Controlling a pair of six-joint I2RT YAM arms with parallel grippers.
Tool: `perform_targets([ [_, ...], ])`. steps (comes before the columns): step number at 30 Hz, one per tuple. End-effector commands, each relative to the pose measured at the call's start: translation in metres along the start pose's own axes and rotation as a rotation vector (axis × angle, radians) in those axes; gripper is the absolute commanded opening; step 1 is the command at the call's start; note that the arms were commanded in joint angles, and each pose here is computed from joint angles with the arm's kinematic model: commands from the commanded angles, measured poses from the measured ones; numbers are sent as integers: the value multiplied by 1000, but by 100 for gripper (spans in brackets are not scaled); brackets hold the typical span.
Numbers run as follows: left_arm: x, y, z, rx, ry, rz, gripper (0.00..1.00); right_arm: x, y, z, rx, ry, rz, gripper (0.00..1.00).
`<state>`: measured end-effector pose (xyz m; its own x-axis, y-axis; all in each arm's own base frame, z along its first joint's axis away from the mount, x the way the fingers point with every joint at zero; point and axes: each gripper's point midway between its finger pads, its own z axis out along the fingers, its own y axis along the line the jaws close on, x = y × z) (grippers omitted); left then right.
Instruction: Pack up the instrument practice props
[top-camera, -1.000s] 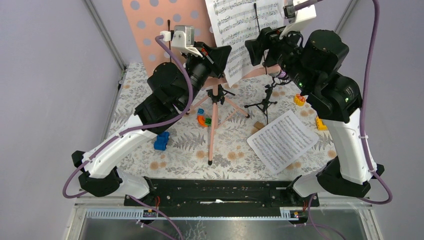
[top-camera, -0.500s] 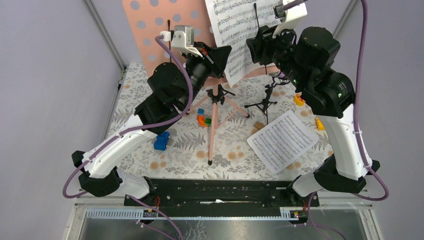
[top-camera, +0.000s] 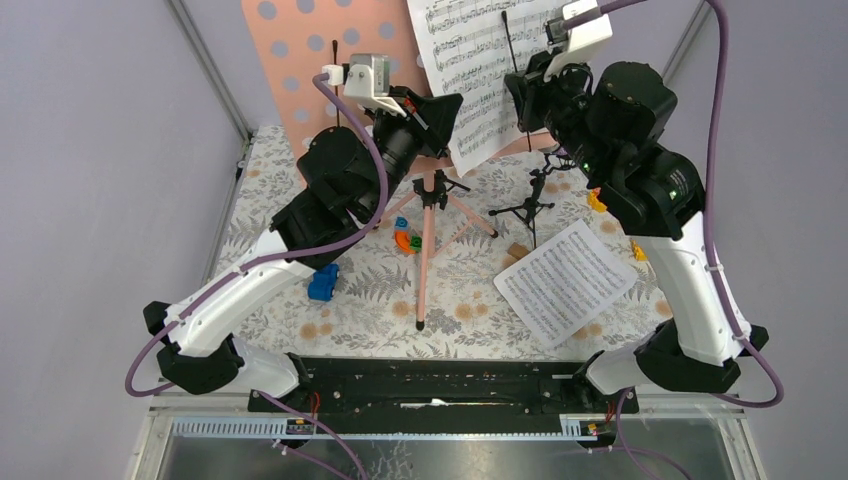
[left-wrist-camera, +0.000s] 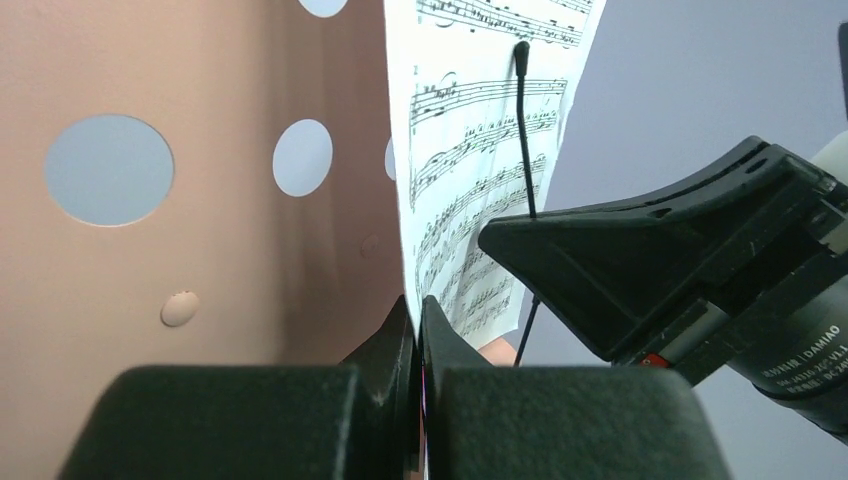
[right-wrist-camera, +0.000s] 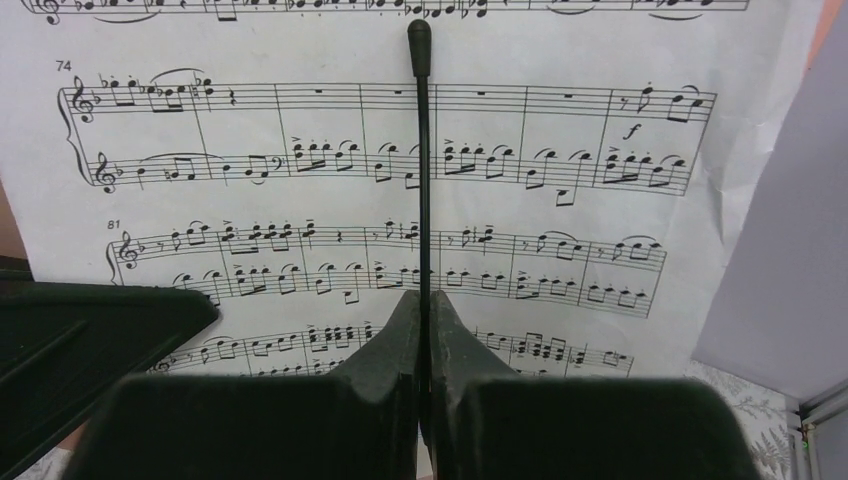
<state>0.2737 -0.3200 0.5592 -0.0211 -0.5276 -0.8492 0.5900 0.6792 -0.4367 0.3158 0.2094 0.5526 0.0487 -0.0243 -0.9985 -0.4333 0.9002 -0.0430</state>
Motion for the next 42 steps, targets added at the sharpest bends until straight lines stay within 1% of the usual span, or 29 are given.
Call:
perform_targets([
  [1, -32, -3, -9, 6, -90, -31, 0, -15, -2, -8, -9, -82, -9, 0],
  [8, -44, 5, -16, -27, -126, -31, 0, -15, -6, -11, 11, -127, 10, 0],
  [19, -92, 14, -48, -49, -222, -19, 0, -11, -5, -7, 15, -117, 8, 0],
  [23, -111, 18, -64, -51, -240, 15, 0, -11, -5, -6, 15, -121, 15, 0],
  [24, -116, 19, -68, -55, -241, 26, 0, -11, -4, -6, 12, -121, 16, 2],
  [27, -124, 21, -80, -53, -222, 75, 0, -11, -4, -7, 9, -124, 19, 12],
  [29, -129, 18, -88, -26, -203, 112, 0, -12, -3, -9, -1, -126, 21, 14],
  [32, -131, 9, -100, 49, -153, 179, 0, -12, 3, -15, -43, -130, 22, 22],
  [35, -130, 1, -115, 125, -99, 235, 0, -8, 13, -25, -111, -127, 17, 38],
  [36, -129, -3, -120, 155, -85, 244, 0, -7, 15, -29, -127, -126, 20, 41],
  [38, -127, -8, -129, 209, -59, 262, 0, -5, 17, -37, -148, -126, 29, 46],
  [42, -117, -20, -143, 306, 0, 277, 0, -4, 23, -61, -209, -142, 54, 53],
])
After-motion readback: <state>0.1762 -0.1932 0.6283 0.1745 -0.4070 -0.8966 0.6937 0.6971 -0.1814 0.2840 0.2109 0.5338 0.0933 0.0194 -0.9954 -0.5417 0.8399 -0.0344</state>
